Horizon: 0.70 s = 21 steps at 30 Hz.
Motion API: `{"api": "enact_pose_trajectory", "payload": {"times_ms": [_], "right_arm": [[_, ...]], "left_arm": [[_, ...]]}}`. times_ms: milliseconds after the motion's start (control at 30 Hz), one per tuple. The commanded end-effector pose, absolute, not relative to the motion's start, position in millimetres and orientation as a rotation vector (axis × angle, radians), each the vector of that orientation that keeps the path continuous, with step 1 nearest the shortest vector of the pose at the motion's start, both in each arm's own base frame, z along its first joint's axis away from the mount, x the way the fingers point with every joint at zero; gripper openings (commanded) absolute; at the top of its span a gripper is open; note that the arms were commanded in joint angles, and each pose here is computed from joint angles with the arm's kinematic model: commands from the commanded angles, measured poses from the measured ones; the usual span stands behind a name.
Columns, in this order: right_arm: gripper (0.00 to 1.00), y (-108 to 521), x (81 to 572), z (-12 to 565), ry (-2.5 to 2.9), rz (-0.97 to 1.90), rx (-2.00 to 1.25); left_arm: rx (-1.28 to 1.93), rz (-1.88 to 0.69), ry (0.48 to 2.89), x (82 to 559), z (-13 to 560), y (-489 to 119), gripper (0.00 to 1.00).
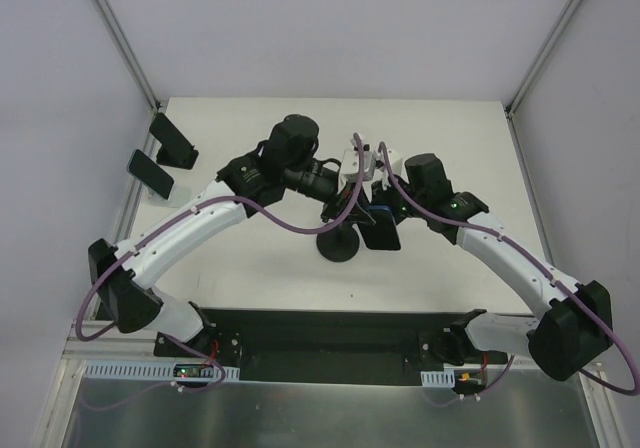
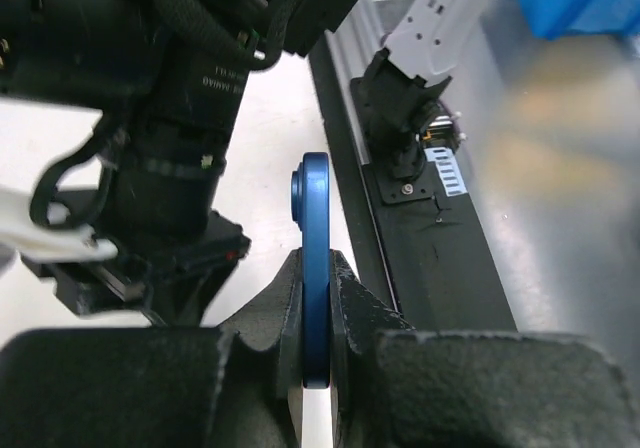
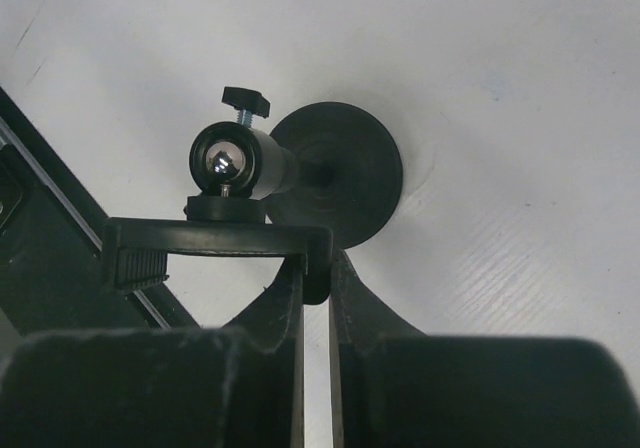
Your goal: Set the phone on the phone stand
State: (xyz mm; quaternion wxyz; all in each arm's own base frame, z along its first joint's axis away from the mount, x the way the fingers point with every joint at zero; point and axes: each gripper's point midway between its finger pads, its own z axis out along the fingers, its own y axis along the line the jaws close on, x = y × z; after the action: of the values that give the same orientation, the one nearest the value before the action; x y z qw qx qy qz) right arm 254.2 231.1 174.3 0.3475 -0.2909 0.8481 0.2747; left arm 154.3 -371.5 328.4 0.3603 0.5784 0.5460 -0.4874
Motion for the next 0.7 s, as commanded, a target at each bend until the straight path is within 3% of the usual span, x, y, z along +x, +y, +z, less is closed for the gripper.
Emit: {"api": "enact_pose_trajectory", "payload": {"times_ms": [0,667], "right_arm": [[0.01,252,250,214,1.987,0.843,-0.832],[0.01,257,239,222,1.940,0.914,-0.864]], "left_arm": [[1.644,-1.430,0.970,142,375,-373,0.00],[1.689,-1.319,1.244,205,295,-379,0.00]]}}
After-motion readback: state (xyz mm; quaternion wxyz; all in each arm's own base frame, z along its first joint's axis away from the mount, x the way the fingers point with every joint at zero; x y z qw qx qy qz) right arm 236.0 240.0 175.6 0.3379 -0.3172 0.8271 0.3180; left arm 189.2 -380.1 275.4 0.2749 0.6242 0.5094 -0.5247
